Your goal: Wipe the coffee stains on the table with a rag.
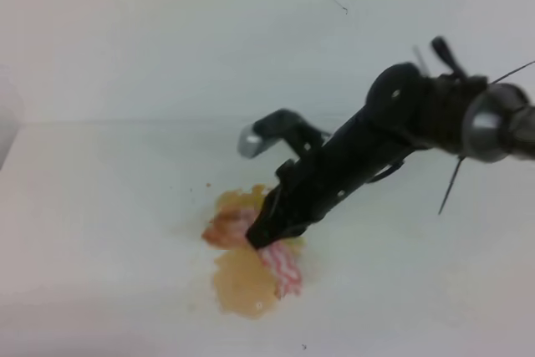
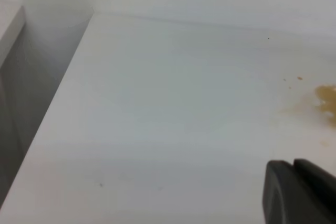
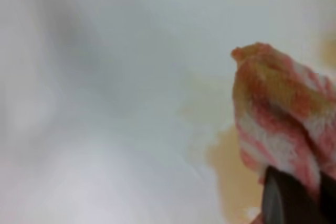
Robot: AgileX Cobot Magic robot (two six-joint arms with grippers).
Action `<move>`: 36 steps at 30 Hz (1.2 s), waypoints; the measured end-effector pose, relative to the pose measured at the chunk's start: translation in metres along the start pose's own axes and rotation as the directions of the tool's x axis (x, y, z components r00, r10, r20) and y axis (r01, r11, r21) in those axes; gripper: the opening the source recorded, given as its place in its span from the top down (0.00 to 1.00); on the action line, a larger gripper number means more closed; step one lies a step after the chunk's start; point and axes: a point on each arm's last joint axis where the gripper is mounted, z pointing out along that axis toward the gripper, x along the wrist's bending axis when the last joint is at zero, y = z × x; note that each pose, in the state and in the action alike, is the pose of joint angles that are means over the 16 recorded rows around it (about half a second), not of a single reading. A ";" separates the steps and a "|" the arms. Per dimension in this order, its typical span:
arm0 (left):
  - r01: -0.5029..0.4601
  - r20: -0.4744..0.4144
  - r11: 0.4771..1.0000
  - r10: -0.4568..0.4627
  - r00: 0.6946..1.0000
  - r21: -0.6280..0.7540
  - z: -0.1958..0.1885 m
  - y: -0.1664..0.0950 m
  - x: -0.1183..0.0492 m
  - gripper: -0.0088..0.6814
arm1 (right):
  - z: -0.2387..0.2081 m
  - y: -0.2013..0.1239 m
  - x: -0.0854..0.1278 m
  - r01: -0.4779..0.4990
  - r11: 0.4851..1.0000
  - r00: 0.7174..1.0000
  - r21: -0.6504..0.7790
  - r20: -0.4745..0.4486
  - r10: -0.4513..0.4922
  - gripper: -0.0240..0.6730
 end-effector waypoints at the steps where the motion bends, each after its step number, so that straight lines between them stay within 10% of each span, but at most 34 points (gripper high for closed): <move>1: 0.000 0.000 1.000 0.000 1.000 0.000 0.000 0.000 0.000 0.99 | 0.007 0.000 0.004 0.014 1.000 1.000 0.012 -0.012 -0.014 0.92; 16: -0.002 0.000 1.000 0.002 1.000 -0.002 0.000 0.000 0.000 0.99 | 0.079 -0.003 0.023 0.103 0.977 0.994 0.187 -0.044 -0.097 0.94; 36: -0.001 0.000 1.000 0.001 1.000 -0.003 0.000 0.000 0.000 0.99 | 0.076 -0.007 -0.029 0.078 0.972 0.985 0.222 0.134 -0.110 0.93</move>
